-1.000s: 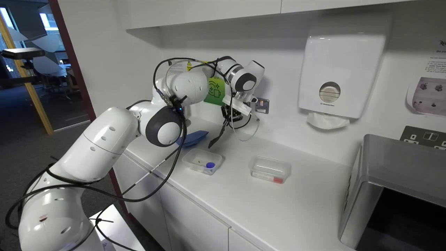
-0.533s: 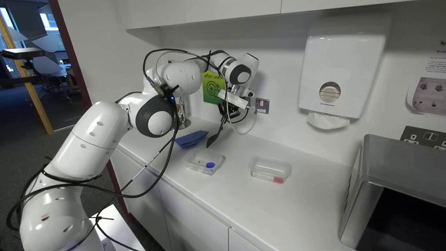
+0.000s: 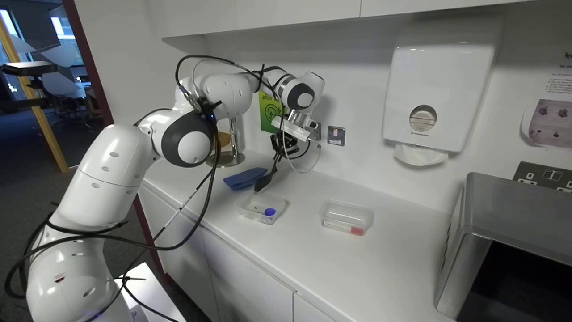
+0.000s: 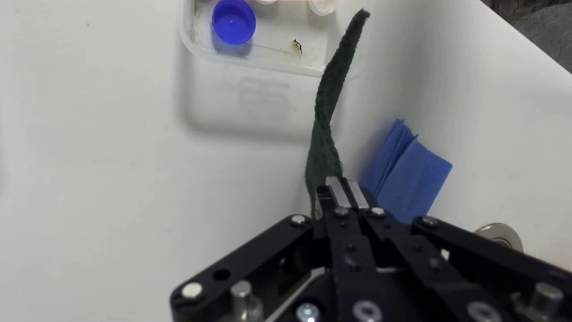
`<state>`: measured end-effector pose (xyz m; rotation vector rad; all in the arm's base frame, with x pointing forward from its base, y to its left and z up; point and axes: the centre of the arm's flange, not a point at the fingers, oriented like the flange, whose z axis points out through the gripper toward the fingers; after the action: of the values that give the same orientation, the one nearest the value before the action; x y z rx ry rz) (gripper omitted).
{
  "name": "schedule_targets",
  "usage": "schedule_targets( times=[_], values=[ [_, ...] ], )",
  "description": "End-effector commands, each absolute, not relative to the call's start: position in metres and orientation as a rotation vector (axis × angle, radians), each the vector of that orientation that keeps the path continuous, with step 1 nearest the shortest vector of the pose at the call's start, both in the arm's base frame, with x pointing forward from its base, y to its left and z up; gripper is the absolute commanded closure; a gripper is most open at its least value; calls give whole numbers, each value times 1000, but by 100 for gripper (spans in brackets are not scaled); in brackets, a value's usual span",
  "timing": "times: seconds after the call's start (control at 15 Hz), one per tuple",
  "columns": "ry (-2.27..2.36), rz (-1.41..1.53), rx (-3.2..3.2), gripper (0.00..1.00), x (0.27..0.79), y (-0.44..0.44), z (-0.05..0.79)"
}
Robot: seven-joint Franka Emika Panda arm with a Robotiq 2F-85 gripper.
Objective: Put the black object in the left bowl
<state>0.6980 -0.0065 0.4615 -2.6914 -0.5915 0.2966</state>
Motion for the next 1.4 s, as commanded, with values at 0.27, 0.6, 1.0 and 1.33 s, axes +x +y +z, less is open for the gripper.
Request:
schedule_targets(
  times=[0.27, 0.6, 1.0, 1.33],
  values=[
    [-583, 283, -2706, 100, 649, -16, 492],
    [-565, 272, -2729, 100, 637, -33, 499],
    [-569, 292, -2732, 100, 621, -51, 498],
    [-594, 299, -2747, 100, 614, -57, 502]
  ],
)
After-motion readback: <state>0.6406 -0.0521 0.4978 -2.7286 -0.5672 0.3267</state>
